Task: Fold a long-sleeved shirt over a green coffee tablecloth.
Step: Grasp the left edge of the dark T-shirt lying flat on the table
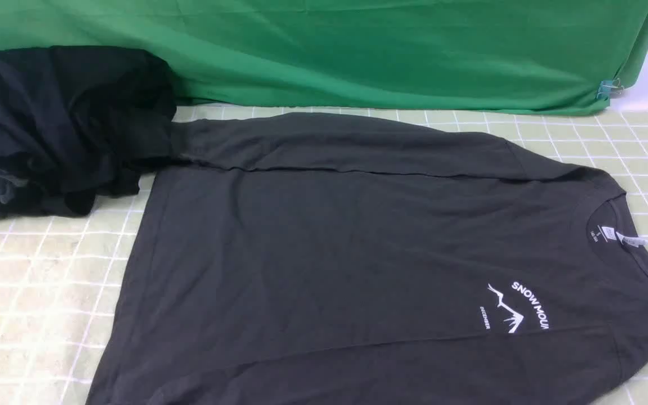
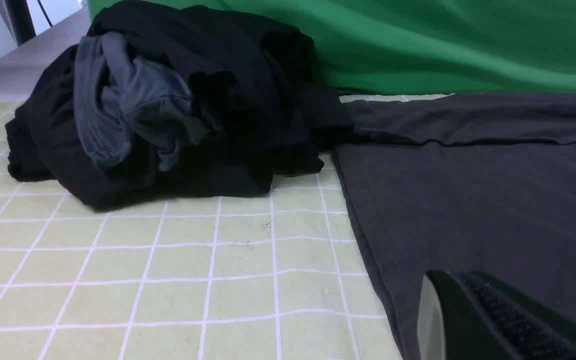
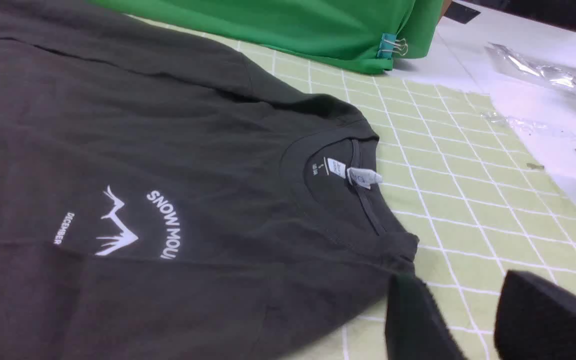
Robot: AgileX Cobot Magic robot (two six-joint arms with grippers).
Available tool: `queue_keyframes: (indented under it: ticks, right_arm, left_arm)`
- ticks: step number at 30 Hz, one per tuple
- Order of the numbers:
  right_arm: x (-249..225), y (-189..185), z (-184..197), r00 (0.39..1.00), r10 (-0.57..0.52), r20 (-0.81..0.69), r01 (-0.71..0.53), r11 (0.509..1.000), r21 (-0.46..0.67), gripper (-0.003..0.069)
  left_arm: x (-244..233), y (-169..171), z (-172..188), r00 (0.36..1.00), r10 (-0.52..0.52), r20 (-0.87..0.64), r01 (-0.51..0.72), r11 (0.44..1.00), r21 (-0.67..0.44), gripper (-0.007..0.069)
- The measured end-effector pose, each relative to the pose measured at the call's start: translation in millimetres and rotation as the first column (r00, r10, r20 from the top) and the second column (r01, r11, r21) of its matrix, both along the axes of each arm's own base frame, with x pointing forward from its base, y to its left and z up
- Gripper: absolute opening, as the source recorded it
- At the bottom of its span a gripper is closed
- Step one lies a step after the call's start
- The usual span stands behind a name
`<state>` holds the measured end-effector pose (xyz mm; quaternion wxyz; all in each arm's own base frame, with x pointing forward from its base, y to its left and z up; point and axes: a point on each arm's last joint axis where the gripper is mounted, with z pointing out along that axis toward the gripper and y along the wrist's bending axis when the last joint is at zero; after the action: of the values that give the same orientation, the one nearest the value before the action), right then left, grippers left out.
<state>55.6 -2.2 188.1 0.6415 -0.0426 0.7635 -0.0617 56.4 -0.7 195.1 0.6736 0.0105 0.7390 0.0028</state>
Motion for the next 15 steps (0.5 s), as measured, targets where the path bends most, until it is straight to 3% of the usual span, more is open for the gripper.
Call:
queue_keyframes:
  ticks: [15]
  right_arm:
    - [0.0,0.0,0.0,1.0,0.0,0.0,0.0,1.0,0.0,0.0241]
  left_arm:
    - [0.0,0.1,0.5,1.0,0.0,0.005,0.0,1.0,0.001,0.0018]
